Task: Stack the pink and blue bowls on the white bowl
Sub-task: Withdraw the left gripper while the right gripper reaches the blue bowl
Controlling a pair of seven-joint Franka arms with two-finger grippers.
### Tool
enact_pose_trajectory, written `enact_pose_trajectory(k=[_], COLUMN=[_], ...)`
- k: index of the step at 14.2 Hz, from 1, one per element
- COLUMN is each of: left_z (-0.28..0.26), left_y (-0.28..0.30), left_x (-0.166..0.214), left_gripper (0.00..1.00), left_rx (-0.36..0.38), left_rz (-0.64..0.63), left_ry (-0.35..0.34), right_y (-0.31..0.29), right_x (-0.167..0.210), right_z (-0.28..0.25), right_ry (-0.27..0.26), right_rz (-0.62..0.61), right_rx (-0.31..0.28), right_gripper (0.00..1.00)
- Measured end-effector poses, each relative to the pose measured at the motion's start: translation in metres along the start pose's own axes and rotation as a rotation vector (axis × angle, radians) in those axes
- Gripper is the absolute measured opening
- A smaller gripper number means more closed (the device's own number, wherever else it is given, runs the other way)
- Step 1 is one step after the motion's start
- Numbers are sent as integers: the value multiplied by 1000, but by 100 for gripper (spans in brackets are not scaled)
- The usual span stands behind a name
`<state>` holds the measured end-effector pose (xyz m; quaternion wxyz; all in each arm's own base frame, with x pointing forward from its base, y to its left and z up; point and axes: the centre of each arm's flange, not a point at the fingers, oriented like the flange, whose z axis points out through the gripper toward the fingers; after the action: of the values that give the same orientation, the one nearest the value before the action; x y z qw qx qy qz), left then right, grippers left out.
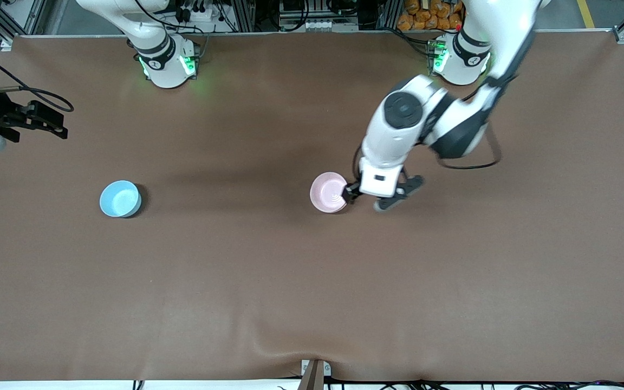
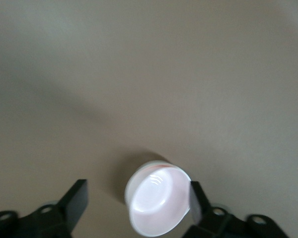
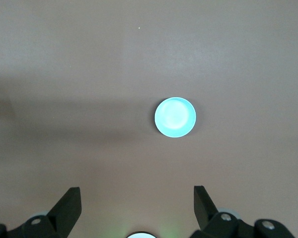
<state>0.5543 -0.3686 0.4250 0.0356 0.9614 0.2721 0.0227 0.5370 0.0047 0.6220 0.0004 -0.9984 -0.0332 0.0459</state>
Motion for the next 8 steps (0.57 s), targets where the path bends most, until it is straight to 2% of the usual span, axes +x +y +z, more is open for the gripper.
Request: enact_pose_trajectory(k=[2, 4, 6, 8], left_z=[-76, -126, -152, -166], left_y=[-22, -61, -109, -141], left_x=[48, 104, 153, 170], left_gripper=[100, 100, 100, 100], left_rx=[16, -33, -56, -25], left_rz=[45, 67, 88, 136], left_ry=[3, -25, -29, -43], right_y=[2, 4, 8, 16], right_x=[3, 11, 27, 45], right_z=[5, 19, 46, 77], right_ry=[-10, -37, -85, -135], right_rz=[2, 6, 9, 14], right_rx=[1, 2, -7, -36], right_gripper=[100, 100, 100, 100])
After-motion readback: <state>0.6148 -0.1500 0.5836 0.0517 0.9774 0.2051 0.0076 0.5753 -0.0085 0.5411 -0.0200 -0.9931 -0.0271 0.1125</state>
